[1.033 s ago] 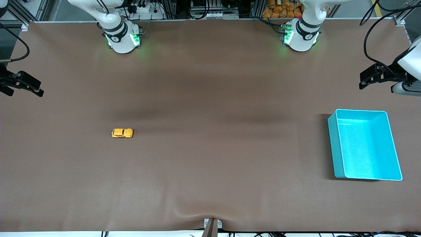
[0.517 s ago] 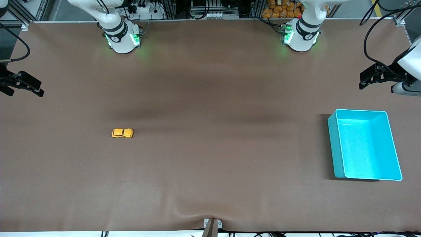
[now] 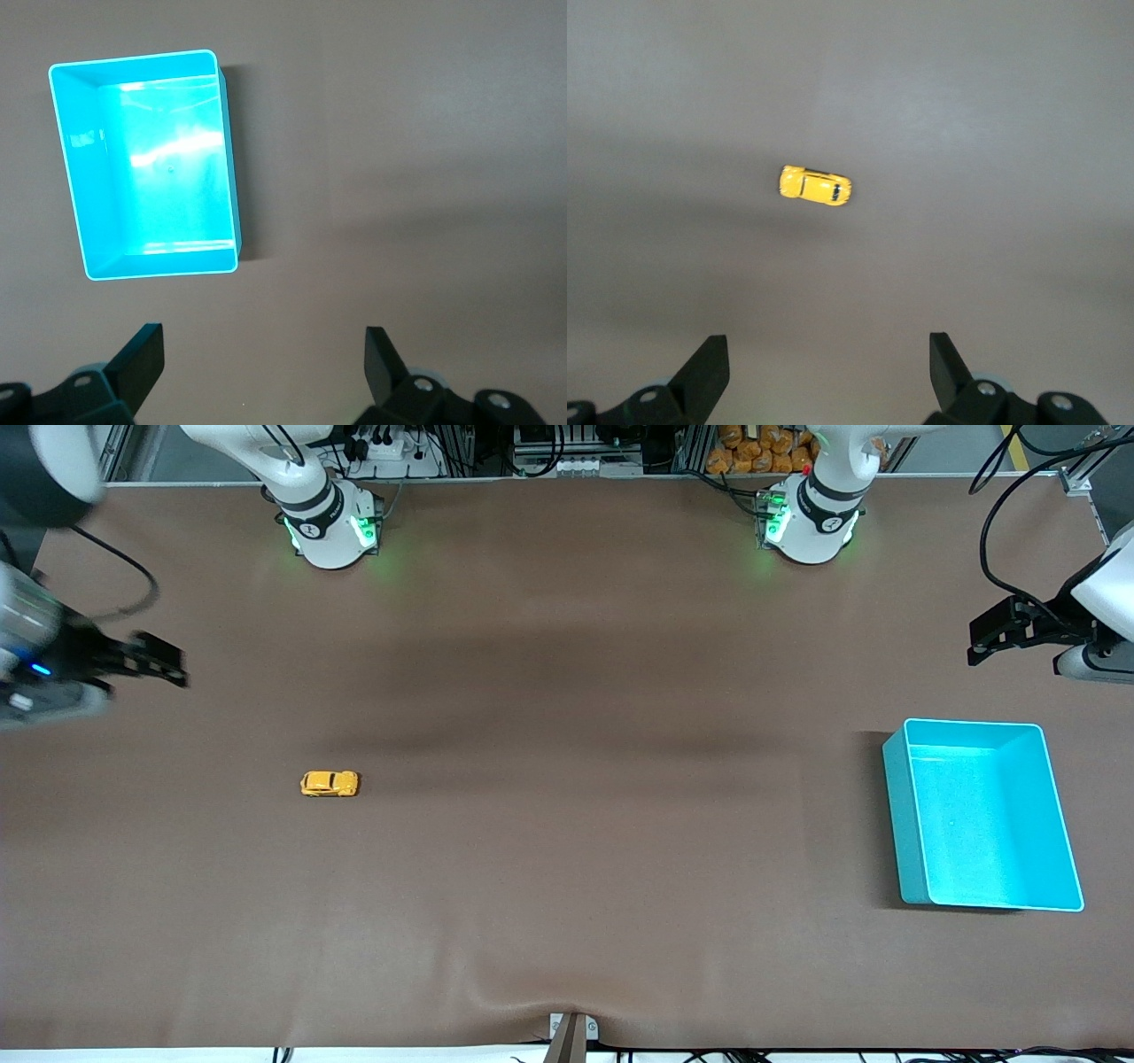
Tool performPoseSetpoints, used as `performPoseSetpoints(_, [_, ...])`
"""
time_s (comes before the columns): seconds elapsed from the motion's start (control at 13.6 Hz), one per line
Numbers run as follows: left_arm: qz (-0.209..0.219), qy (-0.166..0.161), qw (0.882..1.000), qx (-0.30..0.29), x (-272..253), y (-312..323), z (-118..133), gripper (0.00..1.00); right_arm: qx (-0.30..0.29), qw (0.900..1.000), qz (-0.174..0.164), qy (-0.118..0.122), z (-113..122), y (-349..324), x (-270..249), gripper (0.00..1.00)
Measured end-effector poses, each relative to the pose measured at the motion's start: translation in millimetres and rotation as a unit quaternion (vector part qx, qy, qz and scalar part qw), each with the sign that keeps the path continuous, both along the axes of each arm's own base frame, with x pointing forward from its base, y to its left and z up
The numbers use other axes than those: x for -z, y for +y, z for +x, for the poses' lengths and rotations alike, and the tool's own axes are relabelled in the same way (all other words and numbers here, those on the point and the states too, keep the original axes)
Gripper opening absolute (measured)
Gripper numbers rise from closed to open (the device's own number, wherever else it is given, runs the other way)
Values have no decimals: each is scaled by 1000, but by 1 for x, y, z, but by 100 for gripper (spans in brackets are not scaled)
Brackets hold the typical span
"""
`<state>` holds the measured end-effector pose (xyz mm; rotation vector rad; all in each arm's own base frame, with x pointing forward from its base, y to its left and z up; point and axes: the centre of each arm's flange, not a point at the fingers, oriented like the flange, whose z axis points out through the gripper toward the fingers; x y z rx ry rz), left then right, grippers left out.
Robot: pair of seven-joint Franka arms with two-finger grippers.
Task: Wind and store yellow beetle car
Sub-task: 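Reach the right gripper down over the yellow beetle car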
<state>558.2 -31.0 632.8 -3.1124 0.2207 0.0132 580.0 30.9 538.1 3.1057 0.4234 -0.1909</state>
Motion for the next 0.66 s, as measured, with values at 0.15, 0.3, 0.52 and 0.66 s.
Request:
performPoseSetpoints(0.15, [0,0,1000,0,0,0,0,100,-129,992,4,7,22,40,64,100])
performPoseSetpoints(0.3, [0,-1,1000,0,0,0,0,100,-259,966,13,-12,32,54,130,100])
performPoseSetpoints(0.52, [0,-1,1000,0,0,0,0,100,-432,902,30,2,27,45,219,100])
performPoseSetpoints(0.66, [0,-1,1000,0,0,0,0,100,-491,870,39,16,28,42,261,100])
